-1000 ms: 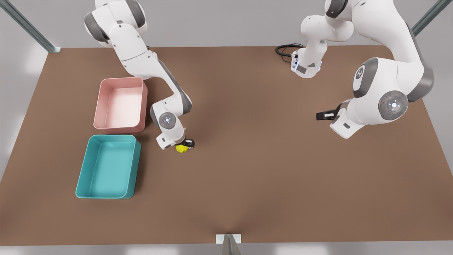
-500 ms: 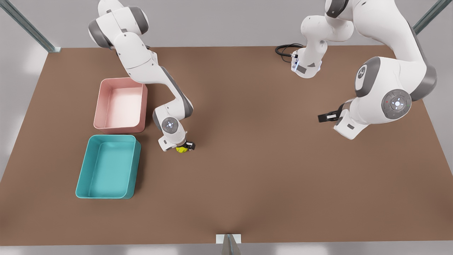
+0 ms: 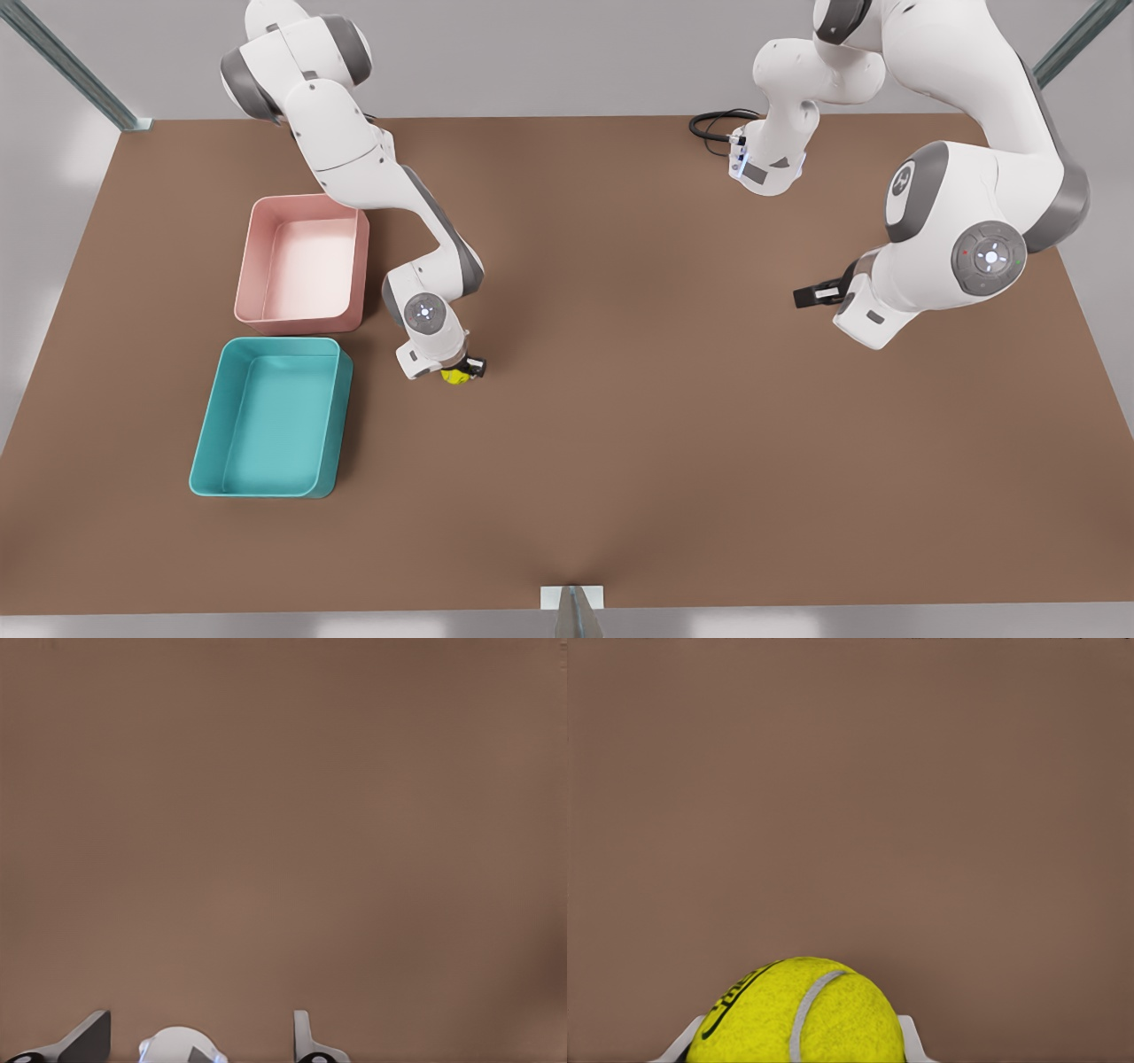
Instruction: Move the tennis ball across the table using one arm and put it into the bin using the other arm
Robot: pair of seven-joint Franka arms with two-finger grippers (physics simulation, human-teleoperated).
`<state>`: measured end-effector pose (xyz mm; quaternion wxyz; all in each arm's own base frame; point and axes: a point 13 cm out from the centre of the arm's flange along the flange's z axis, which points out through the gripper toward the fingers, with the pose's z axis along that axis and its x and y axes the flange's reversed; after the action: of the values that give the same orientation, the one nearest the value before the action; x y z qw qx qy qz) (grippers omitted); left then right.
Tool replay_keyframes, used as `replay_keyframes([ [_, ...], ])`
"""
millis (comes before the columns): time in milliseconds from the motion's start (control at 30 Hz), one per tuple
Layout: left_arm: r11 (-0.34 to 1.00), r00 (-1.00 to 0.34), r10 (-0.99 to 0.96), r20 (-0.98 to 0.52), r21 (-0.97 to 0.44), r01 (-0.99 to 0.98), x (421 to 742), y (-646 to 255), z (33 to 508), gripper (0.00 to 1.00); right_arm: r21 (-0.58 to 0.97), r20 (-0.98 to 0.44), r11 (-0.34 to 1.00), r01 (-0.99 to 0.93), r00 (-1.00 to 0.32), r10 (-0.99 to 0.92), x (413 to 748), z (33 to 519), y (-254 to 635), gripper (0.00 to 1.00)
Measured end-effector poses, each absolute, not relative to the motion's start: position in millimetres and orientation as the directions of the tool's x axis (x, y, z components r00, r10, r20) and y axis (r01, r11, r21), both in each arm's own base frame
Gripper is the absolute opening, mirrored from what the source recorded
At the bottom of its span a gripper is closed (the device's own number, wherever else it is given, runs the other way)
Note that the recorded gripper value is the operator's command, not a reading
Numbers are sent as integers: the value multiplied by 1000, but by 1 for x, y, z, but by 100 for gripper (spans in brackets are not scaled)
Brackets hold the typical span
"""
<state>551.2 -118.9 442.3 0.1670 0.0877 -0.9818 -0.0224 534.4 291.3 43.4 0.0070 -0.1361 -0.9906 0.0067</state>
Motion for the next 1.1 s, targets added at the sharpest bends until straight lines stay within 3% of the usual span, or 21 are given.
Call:
replay_keyframes([
  [167, 983, -928, -184, 324, 74, -169, 552, -117, 442, 100, 4, -6, 962, 273, -962, 273, 544, 58, 294, 73],
  [300, 983, -928, -185, 324, 75, -169, 551, -118, 442, 100, 43, -52, 956, 291, -955, 293, 573, 98, 280, 73],
  [433, 983, -928, -185, 324, 76, -169, 551, -118, 442, 100, 99, -121, 933, 347, -926, 357, 628, 178, 214, 73],
  [567, 983, -927, -185, 325, 77, -169, 551, -118, 442, 100, 90, -136, 900, 426, -890, 435, 658, 225, 85, 73],
  [633, 983, -927, -185, 325, 77, -169, 551, -118, 442, 100, 61, -108, 886, 460, -879, 464, 662, 212, 15, 73],
  [667, 983, -927, -185, 325, 78, -169, 551, -119, 442, 100, 47, -91, 884, 465, -879, 468, 665, 199, -11, 93],
  [700, 983, -927, -184, 325, 78, -168, 551, -119, 442, 100, 34, -72, 889, 457, -886, 458, 667, 185, -25, 100],
  [833, 983, -926, -185, 329, 80, -168, 550, -119, 442, 100, 10, -18, 928, 373, -927, 373, 666, 151, -34, 100],
  [933, 982, -925, -186, 332, 83, -167, 548, -118, 442, 100, 14, -9, 949, 314, -949, 314, 667, 152, -32, 100],
  [1033, 982, -924, -186, 335, 84, -168, 548, -118, 442, 100, 42, -69, 969, 245, -966, 248, 682, 263, 1, 100],
  [1100, 982, -923, -186, 336, 85, -167, 548, -118, 442, 100, 54, -86, 977, 207, -974, 211, 660, 345, 25, 100],
])
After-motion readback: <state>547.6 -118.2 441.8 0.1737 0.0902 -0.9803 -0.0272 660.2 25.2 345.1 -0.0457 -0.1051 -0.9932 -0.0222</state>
